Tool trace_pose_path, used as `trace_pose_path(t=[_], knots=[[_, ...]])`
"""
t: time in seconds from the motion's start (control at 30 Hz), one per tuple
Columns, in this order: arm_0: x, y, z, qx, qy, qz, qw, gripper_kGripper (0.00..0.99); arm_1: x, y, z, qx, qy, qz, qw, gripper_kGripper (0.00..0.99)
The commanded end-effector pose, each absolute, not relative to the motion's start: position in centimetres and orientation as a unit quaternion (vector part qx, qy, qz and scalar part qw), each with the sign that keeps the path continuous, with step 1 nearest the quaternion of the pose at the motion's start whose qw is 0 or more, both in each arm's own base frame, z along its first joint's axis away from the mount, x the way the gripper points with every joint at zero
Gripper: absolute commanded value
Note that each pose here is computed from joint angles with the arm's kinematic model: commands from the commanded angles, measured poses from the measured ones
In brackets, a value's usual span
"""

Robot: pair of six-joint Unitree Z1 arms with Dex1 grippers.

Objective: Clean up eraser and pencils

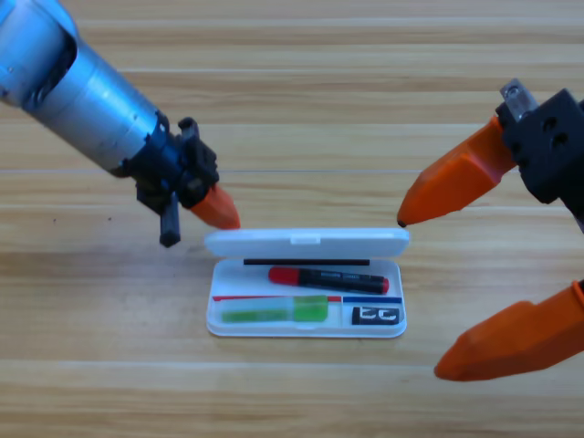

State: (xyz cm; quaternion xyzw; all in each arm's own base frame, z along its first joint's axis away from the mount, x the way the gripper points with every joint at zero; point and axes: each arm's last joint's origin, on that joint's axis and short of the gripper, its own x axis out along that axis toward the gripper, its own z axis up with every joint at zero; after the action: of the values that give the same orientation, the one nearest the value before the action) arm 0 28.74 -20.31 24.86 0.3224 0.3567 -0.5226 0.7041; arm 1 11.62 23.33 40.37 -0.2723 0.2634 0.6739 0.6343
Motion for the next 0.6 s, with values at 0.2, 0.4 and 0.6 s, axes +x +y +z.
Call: trace_pose_path(t=[0.2,0.4,0.6], knots=[[25.9,-20.8,23.3,0.344,0.347,-0.545,0.682,0.000,11.6,24.6,39.4,-0.273,0.275,0.685,0.618,0.973],[25.2,-21.4,21.9,0.358,0.347,-0.548,0.672,0.000,11.7,24.8,39.2,-0.271,0.278,0.687,0.614,0.973],[24.5,-21.9,20.6,0.369,0.346,-0.552,0.663,0.000,11.8,25.1,39.1,-0.267,0.281,0.690,0.611,0.973]])
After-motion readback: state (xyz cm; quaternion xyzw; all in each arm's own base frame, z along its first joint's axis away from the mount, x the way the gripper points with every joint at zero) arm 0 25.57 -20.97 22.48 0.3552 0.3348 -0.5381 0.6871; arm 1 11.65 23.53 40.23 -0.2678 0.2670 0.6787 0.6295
